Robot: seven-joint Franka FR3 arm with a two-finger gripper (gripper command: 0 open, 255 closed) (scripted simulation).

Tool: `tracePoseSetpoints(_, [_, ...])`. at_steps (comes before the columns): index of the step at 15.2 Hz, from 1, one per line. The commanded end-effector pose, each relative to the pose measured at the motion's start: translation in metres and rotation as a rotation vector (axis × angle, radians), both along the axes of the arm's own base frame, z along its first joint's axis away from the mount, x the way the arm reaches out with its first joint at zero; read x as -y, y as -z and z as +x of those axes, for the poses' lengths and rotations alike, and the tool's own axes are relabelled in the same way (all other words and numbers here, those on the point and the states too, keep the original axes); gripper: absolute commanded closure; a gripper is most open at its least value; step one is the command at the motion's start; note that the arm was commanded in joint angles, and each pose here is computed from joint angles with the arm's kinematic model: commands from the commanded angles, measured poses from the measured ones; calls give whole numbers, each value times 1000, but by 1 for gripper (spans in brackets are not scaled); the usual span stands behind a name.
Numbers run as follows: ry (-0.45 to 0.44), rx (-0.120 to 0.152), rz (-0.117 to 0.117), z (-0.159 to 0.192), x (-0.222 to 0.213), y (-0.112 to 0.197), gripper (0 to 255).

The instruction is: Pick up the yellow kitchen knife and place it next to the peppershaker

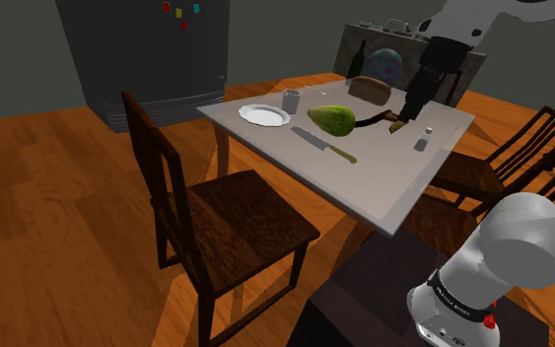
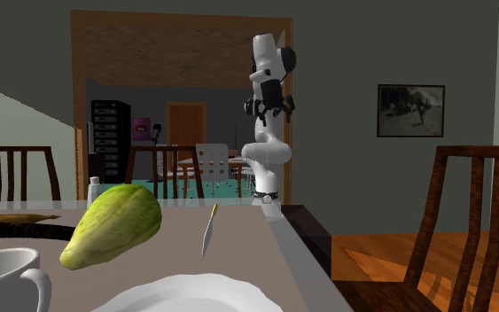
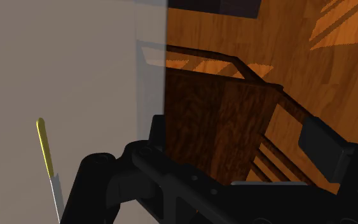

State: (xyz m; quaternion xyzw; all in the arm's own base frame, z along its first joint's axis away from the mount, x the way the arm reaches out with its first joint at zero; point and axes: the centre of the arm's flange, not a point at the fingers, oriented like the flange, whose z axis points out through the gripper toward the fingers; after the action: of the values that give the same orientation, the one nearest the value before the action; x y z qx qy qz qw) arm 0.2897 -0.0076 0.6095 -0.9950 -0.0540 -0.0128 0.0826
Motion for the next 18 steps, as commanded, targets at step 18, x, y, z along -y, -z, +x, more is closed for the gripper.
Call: tracePoseSetpoints(18, [21,1,-83,158,82,125,0])
